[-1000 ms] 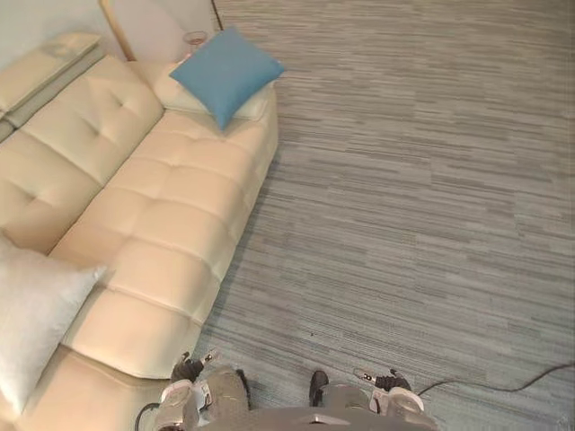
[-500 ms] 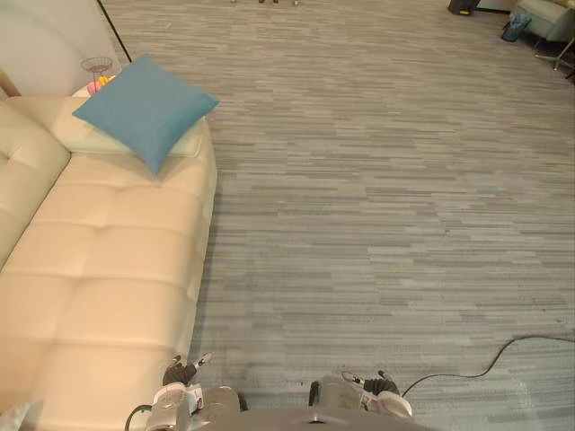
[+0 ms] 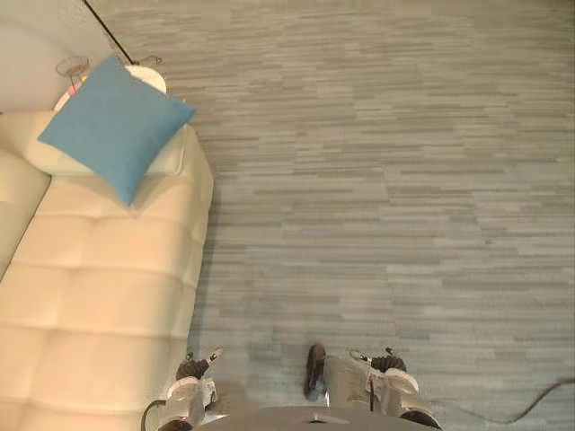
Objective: Pick up cushions and gather them together orderly.
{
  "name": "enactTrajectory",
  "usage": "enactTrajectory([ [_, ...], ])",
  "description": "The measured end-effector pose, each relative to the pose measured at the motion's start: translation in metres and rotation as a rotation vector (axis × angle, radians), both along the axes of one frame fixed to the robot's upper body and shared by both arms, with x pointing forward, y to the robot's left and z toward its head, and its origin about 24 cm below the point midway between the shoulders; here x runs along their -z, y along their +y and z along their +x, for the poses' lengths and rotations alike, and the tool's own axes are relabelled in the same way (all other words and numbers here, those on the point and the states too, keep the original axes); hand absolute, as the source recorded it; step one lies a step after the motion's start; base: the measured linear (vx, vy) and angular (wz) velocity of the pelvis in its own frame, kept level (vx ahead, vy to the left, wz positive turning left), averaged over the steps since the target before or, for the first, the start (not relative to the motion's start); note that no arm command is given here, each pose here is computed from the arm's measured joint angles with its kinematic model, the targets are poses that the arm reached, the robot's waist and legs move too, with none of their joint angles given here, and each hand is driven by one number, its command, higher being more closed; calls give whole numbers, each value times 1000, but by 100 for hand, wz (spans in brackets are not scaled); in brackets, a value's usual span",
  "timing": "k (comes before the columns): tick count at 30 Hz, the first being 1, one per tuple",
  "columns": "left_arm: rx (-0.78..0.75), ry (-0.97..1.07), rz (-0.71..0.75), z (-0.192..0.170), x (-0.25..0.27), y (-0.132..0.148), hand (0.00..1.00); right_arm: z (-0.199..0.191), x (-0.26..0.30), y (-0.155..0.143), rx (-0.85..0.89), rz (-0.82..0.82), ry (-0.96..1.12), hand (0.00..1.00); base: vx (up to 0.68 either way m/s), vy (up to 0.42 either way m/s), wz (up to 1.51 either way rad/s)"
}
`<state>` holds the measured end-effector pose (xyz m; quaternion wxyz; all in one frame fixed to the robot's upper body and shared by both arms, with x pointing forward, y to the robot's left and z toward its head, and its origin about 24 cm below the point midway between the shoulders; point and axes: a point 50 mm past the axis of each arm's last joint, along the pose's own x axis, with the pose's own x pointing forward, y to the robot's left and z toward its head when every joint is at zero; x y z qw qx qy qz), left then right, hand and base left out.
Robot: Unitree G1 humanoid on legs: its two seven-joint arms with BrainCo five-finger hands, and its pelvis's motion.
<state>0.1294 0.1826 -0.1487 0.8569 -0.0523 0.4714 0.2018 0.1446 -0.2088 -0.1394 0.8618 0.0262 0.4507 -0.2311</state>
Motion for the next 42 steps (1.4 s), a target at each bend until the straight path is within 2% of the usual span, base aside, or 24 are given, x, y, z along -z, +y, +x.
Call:
enactTrajectory([
  [10,9,-45,-1,7,-4,-4,0,3,1,11,32,36,-8,0,379,106,-17],
  [13,2,-44,19,5,-4,6,0,-4,4,17,34,51,18,0,454,228,-25],
  [18,92,3,41,1,-1,7,0,-6,6,23,-20,52,29,0,467,181,8],
  [23,90,4,17,4,0,-1,0,0,0,16,-39,34,-25,0,405,-60,50],
  [27,77,10,1,2,1,-4,0,-12,5,12,-16,34,13,0,342,-240,91],
  [28,62,18,-17,-1,3,-8,0,-15,4,1,-6,11,26,0,379,-250,68],
  [32,18,20,-57,-3,5,-16,0,-15,3,-10,6,-11,30,0,430,-236,68],
  [42,53,-38,-19,10,-2,-9,0,-20,7,-1,24,11,48,0,282,39,73],
])
